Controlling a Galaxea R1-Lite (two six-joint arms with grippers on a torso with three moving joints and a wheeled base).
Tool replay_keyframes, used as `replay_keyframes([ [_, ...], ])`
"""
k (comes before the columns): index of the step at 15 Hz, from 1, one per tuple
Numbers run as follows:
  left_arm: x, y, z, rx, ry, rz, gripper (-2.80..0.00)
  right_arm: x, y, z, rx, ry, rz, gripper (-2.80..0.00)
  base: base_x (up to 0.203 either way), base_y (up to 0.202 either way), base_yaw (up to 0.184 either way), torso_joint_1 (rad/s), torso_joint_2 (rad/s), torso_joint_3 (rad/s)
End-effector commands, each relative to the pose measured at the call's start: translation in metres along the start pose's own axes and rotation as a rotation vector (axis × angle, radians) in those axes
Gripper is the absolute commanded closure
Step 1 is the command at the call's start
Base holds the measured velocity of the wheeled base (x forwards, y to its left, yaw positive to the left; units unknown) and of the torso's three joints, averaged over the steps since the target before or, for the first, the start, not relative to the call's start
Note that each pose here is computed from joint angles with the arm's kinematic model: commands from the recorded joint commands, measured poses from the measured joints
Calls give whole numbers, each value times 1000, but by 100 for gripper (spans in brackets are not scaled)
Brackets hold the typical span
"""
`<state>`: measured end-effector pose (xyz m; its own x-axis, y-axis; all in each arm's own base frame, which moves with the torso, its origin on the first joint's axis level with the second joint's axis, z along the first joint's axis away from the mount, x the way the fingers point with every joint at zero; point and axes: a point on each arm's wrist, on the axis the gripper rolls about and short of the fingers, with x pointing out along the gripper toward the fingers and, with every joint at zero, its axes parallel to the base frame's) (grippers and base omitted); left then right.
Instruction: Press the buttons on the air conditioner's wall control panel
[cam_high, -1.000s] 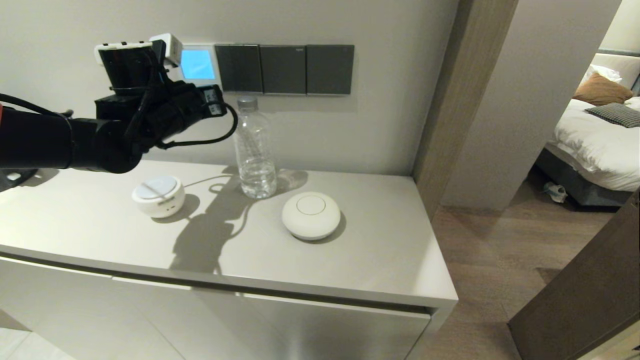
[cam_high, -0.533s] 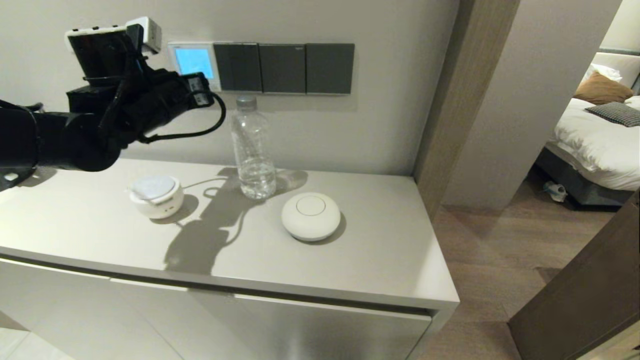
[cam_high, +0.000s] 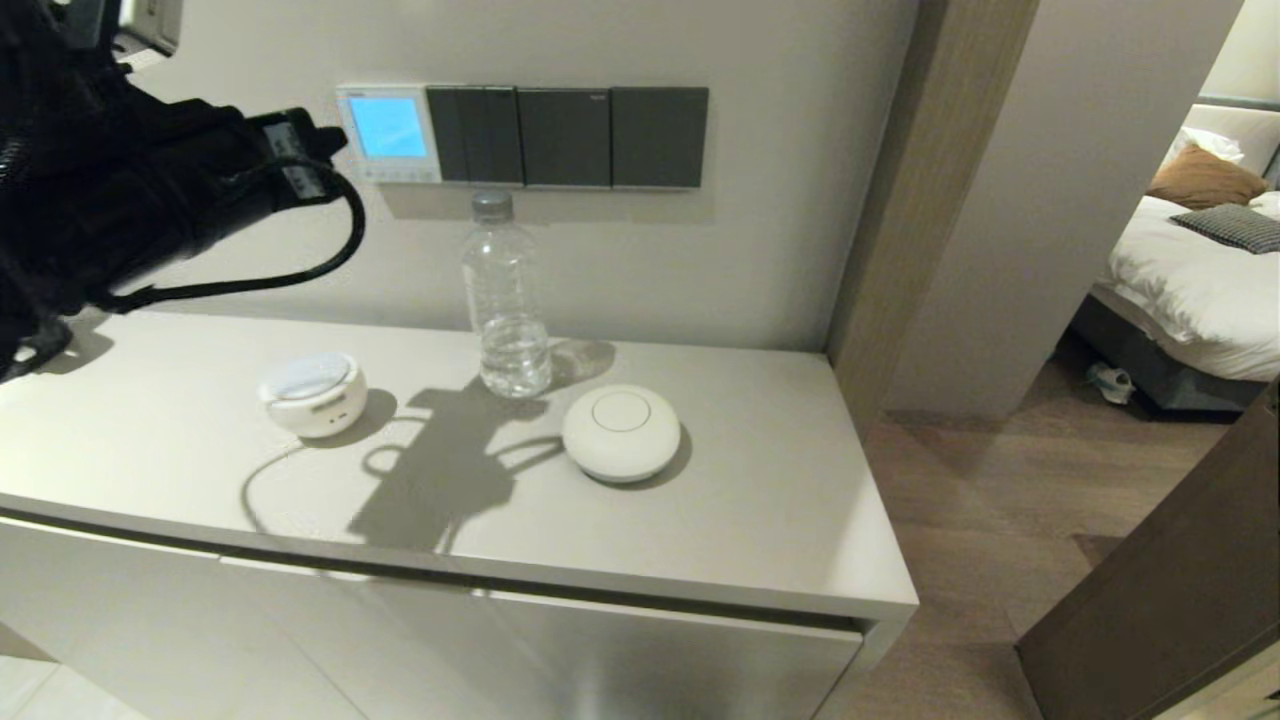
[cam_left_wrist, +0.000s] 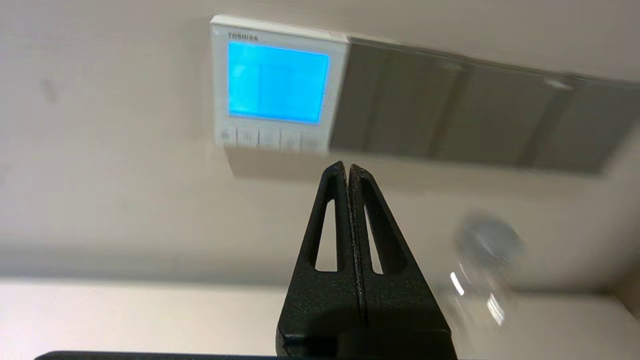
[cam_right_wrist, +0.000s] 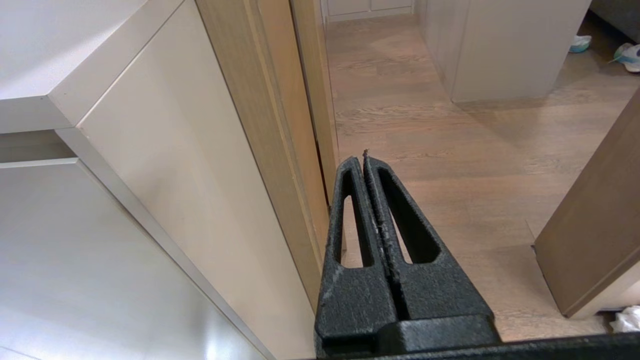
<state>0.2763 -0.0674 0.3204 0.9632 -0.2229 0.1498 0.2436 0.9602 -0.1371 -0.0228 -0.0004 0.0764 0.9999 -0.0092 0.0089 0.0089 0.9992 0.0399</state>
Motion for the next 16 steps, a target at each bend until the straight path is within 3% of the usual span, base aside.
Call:
replay_keyframes([
  [1,-64,-2,20,10,-61,-10,0,0,0,-1,0,4,0,0,0,0,0,0,0,0],
  [7,-197,7,-12,58,-10,25,0,0,0,-1,0,3,0,0,0,0,0,0,0,0],
  [10,-253,10,-39,65,57,60,0,0,0,-1,0,3,0,0,0,0,0,0,0,0],
  [13,-284,17,-77,74,160,150,0,0,0,-1,0,4,0,0,0,0,0,0,0,0],
  [16,-300,22,-106,84,186,254,0,0,0,-1,0,4,0,0,0,0,0,0,0,0],
])
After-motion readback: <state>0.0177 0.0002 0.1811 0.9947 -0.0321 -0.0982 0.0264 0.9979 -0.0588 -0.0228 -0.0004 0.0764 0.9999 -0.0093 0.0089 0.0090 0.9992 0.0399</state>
